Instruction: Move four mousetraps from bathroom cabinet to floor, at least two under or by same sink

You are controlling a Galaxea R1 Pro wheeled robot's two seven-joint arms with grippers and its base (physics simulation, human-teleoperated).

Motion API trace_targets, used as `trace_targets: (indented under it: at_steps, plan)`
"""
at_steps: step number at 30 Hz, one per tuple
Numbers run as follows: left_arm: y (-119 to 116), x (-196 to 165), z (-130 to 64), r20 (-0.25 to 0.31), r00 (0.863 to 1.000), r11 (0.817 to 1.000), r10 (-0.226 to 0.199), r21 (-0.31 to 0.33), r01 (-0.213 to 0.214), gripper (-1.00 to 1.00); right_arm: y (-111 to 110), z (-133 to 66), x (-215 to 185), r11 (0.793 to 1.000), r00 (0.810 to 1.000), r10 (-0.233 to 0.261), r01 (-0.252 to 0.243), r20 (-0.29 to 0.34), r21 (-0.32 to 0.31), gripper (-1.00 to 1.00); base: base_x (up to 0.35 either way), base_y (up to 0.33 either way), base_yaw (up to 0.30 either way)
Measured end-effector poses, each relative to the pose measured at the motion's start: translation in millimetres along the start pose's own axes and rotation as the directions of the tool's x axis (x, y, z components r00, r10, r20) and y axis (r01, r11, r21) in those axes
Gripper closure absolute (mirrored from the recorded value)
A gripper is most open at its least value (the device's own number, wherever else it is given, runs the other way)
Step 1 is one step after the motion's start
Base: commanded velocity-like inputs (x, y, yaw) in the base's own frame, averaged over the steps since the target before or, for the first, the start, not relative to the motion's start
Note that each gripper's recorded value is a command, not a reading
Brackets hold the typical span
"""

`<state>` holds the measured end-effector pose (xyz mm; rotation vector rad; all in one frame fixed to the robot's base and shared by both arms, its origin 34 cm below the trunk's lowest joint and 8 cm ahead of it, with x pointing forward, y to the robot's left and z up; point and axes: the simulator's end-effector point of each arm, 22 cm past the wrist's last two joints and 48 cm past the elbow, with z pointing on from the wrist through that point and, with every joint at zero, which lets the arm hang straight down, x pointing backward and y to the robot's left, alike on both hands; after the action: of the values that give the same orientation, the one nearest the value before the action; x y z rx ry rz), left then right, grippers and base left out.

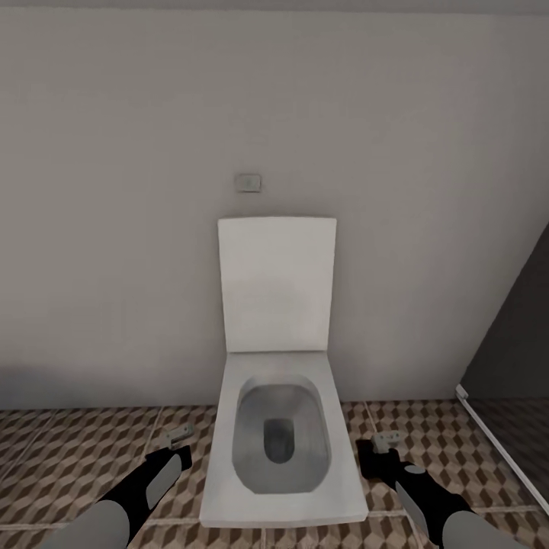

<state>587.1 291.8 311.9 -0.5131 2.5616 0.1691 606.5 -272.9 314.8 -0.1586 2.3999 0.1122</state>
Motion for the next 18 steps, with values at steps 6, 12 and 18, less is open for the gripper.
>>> trace_targets:
  at_steps: [6, 12, 18]
  plan:
    - [1.9, 9.5, 10.0, 0.0, 1.0, 1.0, -0.001, -0.001, 0.001, 1.0, -2.2, 7.5, 12.8, 1.0, 1.0, 0.001, -0.001, -0.008, 0.006, 1.0, 0.0, 0.0, 0.0]
    - [1.3, 13.9, 19.2, -0.003, 1.0, 1.0, -0.005, 0.004, 0.005, 1.0, -34.1, 10.8, 25.2, 0.996, 1.0, -0.008, 0.009, -0.012, 0.086, 1.0, 0.0, 0.0, 0.0]
    - [0.9, 21.1, 26.9, -0.052, 0.998, 0.999, -0.04, 0.006, 0.04, 1.0, -31.5, 16.4, -3.8, 0.997, 0.999, -0.015, 0.011, 0.044, 0.078, 1.0, 0.0, 0.0, 0.0]
